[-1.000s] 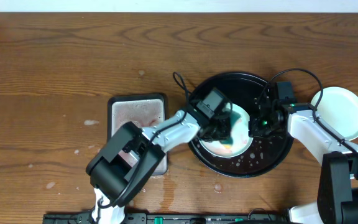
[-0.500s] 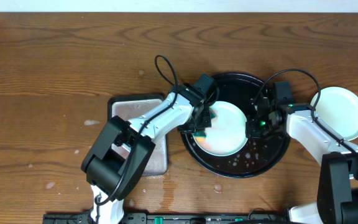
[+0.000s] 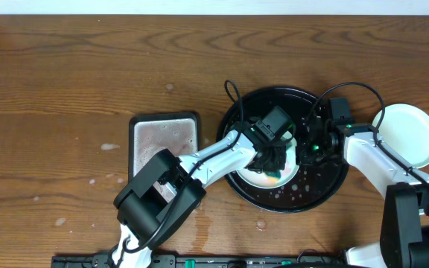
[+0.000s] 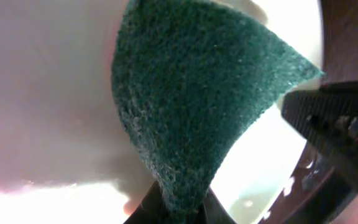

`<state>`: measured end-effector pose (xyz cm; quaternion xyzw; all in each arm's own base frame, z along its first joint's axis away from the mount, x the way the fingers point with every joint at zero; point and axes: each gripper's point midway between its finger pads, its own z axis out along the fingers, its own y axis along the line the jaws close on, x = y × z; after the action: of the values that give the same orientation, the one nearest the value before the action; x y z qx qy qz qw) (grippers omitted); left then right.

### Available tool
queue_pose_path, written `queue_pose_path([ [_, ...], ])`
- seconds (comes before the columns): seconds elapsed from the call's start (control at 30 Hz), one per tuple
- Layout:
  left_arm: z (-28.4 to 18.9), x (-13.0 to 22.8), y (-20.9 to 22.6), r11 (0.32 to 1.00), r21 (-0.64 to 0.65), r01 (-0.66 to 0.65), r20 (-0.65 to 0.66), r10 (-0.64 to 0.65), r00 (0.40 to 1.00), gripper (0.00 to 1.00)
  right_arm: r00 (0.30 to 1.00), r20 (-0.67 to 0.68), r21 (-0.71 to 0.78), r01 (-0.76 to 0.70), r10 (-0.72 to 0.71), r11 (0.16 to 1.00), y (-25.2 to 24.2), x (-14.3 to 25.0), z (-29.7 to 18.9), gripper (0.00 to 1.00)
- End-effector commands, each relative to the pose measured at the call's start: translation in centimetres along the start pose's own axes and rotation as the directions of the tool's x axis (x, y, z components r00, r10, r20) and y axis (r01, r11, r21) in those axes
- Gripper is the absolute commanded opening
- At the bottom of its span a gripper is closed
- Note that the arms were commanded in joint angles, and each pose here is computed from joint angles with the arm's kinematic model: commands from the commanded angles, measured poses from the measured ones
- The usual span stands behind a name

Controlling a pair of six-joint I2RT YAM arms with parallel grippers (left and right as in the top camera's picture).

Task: Clean dirty plates on tray and stack at the side
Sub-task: 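Scrub the red-stained plate with the sponge while the right gripper holds it, then return the sponge to the soapy tray with the left gripper and release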

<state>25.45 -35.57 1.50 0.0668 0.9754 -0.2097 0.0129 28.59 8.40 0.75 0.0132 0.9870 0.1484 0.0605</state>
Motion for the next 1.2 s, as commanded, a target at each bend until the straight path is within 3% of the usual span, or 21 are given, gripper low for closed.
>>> queue_pose_path([
  [0.0, 1.3, 2.0, 2.3, 0.998, -0.055, 0.01, -0.087, -0.015, 0.996, 0.08, 1.0, 0.013, 0.036, 0.012, -0.012, 0.999, -0.8, -0.1, -0.3, 0.01],
  [0.1, 0.7, 1.6, 5.9, 0.974, -0.223, 0.03, -0.047, -0.042, 0.998, 0.07, 1.0, 0.013, 0.036, 0.012, -0.012, 0.999, -0.8, -0.1, -0.3, 0.01],
  [0.23, -1.7, -0.3, 11.3, 0.862, -0.506, 0.04, 0.085, 0.004, 0.996, 0.08, 1.0, 0.012, 0.036, 0.012, -0.012, 0.999, -0.8, -0.1, -0.3, 0.01],
  [0.33, -3.4, -1.1, 12.8, 0.794, -0.606, 0.042, 0.123, 0.041, 0.992, 0.07, 1.0, 0.008, 0.037, 0.011, -0.011, 0.999, -0.8, 0.0, -0.3, 0.01],
  [0.5, -5.2, -2.0, 11.7, 0.783, -0.621, 0.043, 0.129, 0.048, 0.991, 0.07, 1.0, 0.006, 0.038, 0.01, -0.01, 0.999, -0.8, 0.1, -0.3, 0.01],
  [0.7, -7.5, -2.6, 6.9, 0.88, -0.473, 0.045, 0.124, 0.015, 0.992, 0.08, 1.0, 0.011, 0.042, 0.011, -0.012, 0.999, -0.9, 0.0, -0.4, 0.01],
  [0.83, -10.2, -2.6, 6.1, 0.896, -0.441, 0.056, 0.159, 0.017, 0.987, 0.07, 1.0, 0.021, 0.072, 0.012, -0.014, 0.997, -1.4, -0.3, -0.4, 0.01],
  [1.0, -14.2, -2.2, 8.2, 0.883, -0.455, 0.118, 0.171, -0.044, 0.984, 0.08, 0.998, 0.046, 0.074, 0.039, -0.042, 0.997, -1.3, -0.8, -0.7, 0.01],
  [1.17, -18.8, -2.4, 13.5, 0.837, -0.502, 0.218, 0.192, -0.138, 0.972, 0.08, 0.993, 0.102, 0.067, 0.057, -0.063, 0.996, -0.7, -1.6, -2.1, 0.01],
])
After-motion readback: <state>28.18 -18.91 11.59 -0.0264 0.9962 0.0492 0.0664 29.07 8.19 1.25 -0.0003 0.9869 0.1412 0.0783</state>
